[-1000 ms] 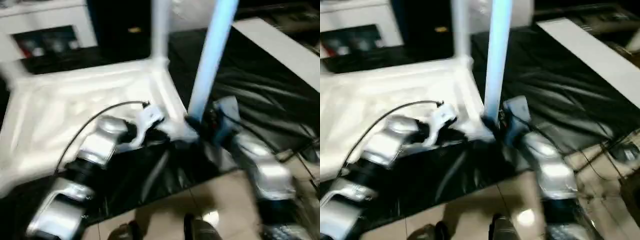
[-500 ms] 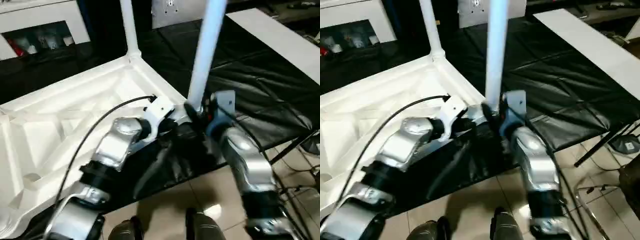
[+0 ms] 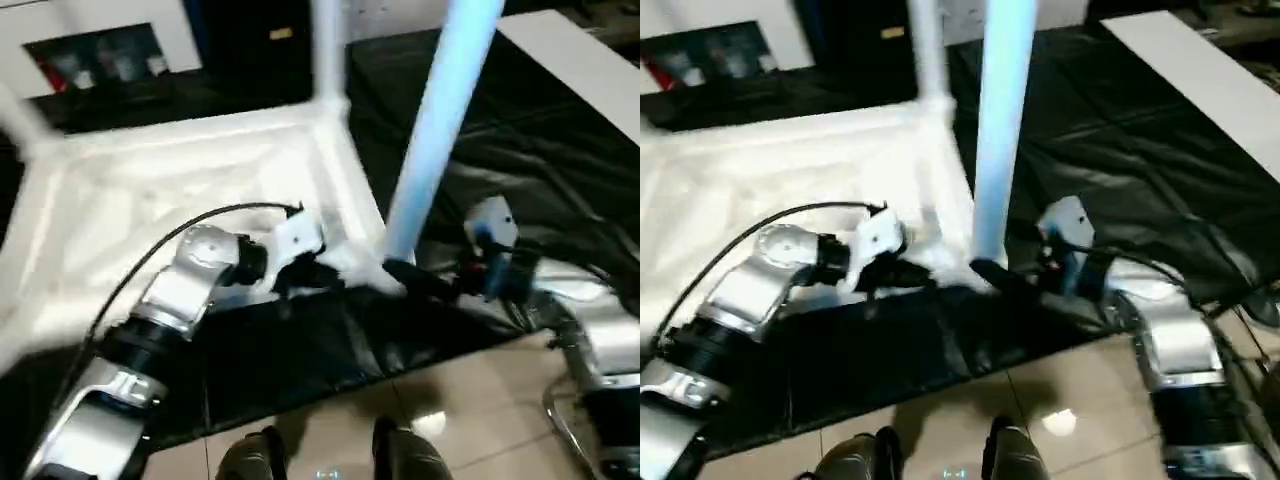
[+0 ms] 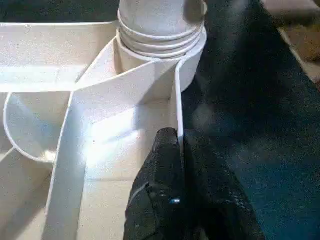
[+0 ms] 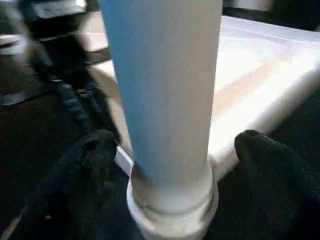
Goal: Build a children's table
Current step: Rotate leg to tighten
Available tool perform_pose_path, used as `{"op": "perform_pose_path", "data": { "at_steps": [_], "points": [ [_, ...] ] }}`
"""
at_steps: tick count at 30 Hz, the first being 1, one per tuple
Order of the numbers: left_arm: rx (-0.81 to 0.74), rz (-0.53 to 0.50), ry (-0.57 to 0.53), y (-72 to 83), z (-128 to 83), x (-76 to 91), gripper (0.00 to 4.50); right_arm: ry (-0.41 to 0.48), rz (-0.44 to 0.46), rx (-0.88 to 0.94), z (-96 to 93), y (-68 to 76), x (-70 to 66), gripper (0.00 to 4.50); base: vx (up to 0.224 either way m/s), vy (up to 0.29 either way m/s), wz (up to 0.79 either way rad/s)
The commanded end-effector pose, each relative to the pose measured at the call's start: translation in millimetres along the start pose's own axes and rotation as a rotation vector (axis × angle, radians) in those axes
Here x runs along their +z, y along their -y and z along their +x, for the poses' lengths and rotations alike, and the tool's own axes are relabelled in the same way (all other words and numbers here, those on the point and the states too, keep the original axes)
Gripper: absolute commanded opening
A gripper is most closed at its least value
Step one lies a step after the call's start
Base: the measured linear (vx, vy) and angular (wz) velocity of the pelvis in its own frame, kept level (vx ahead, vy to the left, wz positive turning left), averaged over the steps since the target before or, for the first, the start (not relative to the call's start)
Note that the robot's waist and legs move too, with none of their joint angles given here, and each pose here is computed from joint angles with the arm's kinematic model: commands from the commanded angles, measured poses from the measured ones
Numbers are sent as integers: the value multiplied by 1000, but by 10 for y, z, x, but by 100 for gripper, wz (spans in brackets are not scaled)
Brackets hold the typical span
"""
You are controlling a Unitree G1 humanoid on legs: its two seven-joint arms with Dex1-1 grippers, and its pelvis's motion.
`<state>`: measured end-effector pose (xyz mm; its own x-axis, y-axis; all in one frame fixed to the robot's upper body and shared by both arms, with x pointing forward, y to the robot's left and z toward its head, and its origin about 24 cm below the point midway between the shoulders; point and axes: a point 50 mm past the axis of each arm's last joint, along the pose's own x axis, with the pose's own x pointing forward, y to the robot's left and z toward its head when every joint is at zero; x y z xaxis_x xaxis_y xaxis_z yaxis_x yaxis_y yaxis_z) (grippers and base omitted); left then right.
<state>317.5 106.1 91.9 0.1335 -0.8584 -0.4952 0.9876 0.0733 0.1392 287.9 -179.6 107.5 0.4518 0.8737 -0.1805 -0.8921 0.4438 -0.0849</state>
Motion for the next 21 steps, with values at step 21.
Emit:
{"op": "perform_pose_path", "data": {
  "at_steps": [21],
  "points": [
    [-417,138,-152,49,-35,-84,0,-110,-36,534,86,-142,4,270,8,-3,2]
  ]
}}
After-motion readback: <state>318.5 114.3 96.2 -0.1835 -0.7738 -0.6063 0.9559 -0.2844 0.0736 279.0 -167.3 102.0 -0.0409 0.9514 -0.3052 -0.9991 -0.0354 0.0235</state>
